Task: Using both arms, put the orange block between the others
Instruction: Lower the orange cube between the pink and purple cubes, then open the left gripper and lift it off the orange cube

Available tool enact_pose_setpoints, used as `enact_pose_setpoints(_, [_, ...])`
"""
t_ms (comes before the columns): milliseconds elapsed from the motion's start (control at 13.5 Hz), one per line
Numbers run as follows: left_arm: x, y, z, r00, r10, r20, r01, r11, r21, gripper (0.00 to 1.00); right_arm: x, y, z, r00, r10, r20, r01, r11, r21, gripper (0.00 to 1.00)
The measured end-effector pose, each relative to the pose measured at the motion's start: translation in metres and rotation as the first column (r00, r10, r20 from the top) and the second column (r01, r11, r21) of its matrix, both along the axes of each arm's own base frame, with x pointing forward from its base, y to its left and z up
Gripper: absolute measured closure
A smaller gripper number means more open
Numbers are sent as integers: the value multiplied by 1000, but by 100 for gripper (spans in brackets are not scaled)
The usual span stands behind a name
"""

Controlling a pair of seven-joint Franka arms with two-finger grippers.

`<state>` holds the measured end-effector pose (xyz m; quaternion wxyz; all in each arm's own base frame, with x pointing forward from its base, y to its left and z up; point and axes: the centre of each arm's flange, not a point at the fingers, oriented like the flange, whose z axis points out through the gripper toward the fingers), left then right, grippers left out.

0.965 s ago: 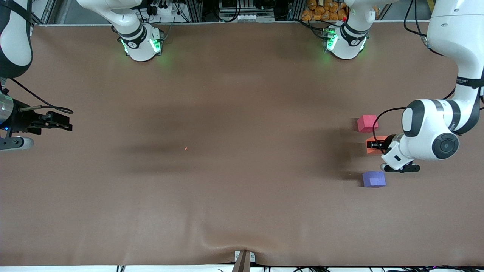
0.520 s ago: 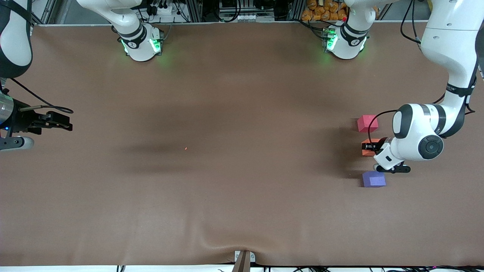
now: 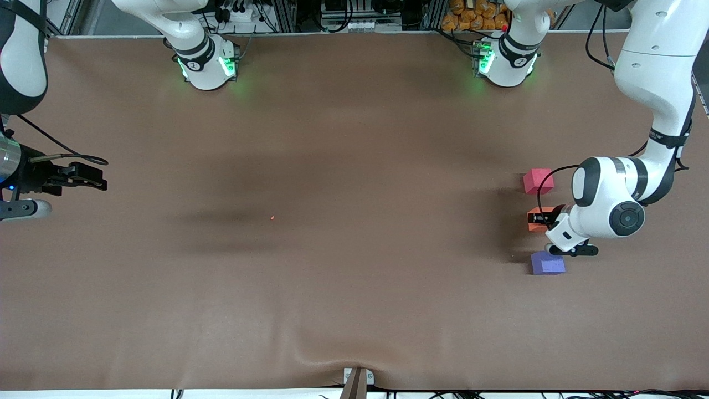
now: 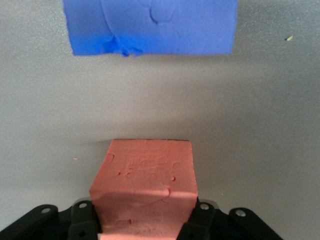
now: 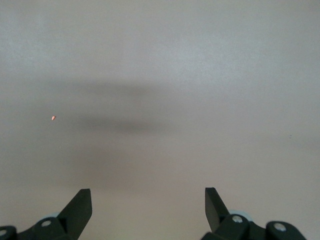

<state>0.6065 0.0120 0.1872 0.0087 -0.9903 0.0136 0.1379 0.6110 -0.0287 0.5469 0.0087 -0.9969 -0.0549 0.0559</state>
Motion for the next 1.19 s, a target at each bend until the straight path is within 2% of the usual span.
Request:
enact_pose_setpoints(223, [0,0,0,1000,9,0,-9,1000,3,43,0,0,0,1000,0,0,0,1000,0,0])
enact_pose_setpoints(297, [0,0,0,1000,19,1,-19,1000,5,38,0,0,0,1000,0,0,0,1000,0,0])
enact_pose_setpoints(520, [4,0,4,999,32,14,-32,999,8,5,0,0,0,1000,0,0,0,1000,0,0])
enact_pose_setpoints(594, [7,-1,11,999,41,28,-42,999,11,0,0,0,0,1000,0,0,0,1000,0,0])
enact_pose_setpoints(891, [23,-25,78,988,56,143,-60,998,19,0,0,0,3,1000,0,6,0,1000,0,0])
enact_pose_setpoints(1039, [29,-31,133,972,45,231,-52,998,24,0,0,0,10,1000,1,13,-1,1000,-1,0])
enact_pose_setpoints(1188, [27,-35,191,952,38,304,-50,998,33,0,-4,2,19,1000,3,-4,-3,1000,1,0])
